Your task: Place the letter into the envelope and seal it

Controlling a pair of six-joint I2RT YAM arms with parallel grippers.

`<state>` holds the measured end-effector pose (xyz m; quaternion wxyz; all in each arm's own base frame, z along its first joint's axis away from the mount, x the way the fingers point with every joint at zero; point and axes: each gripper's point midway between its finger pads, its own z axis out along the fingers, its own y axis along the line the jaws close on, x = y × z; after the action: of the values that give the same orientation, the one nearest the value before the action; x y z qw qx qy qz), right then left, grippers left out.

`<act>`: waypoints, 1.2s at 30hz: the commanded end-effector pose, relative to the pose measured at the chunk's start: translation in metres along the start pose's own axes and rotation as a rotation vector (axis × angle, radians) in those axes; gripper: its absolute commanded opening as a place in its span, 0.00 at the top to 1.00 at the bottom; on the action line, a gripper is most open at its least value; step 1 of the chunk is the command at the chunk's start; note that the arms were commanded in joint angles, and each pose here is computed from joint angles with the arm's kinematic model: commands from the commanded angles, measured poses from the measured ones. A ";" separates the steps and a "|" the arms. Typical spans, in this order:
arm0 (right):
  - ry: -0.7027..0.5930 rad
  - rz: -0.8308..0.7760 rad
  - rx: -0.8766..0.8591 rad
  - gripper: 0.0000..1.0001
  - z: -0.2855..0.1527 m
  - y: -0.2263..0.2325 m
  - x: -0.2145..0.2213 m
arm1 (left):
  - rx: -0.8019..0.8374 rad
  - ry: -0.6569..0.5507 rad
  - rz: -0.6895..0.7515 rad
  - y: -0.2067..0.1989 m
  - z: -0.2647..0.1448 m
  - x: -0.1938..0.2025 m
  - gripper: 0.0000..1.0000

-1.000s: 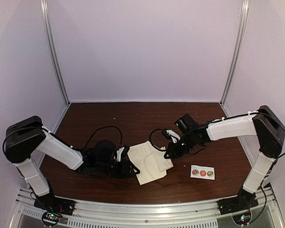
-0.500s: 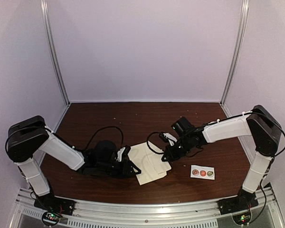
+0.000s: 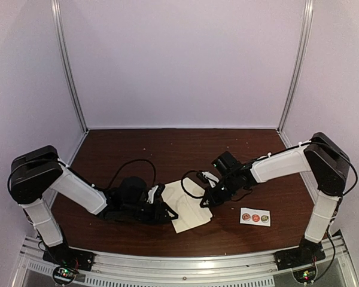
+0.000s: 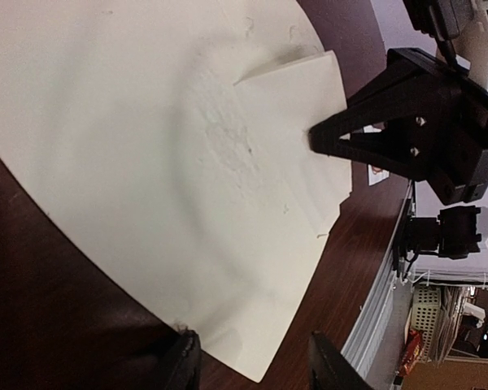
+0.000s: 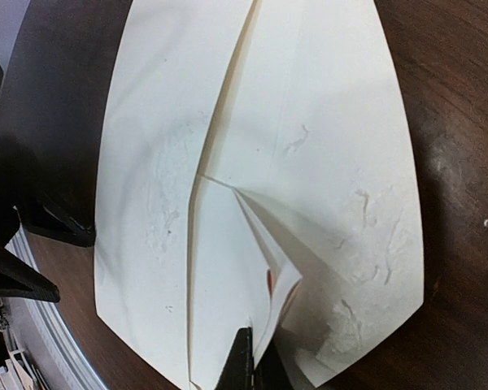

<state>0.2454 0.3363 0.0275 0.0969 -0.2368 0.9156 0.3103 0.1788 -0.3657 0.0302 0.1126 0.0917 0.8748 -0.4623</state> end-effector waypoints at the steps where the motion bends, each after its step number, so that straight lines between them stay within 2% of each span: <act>1: 0.008 0.000 -0.030 1.00 0.008 0.010 -0.001 | -0.033 0.032 -0.020 0.012 0.005 0.009 0.53; 18: 0.023 -0.002 -0.112 1.00 0.028 0.039 0.001 | -0.021 0.036 -0.012 0.008 0.010 0.006 0.53; 24: 0.000 0.001 -0.111 1.00 0.022 0.042 -0.005 | -0.013 0.023 -0.009 0.004 0.008 0.003 0.53; 26: -0.008 -0.003 -0.101 0.95 0.018 0.043 -0.007 | -0.014 0.006 -0.004 0.001 0.004 0.000 0.53; 29: -0.024 -0.004 -0.082 0.79 0.009 0.042 -0.011 | -0.017 -0.012 0.003 -0.003 -0.002 -0.003 0.53; 33: -0.046 -0.012 -0.053 0.64 -0.007 0.042 -0.015 | -0.013 -0.030 0.010 -0.010 -0.010 -0.007 0.52; 36: -0.055 -0.020 -0.026 0.59 -0.016 0.042 -0.015 | -0.019 -0.031 0.013 -0.011 -0.013 -0.007 0.52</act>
<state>0.2340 0.3625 0.0407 0.0924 -0.2289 0.9095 0.3344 0.1806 -0.3644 0.0402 0.1160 0.0874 0.8771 -0.4578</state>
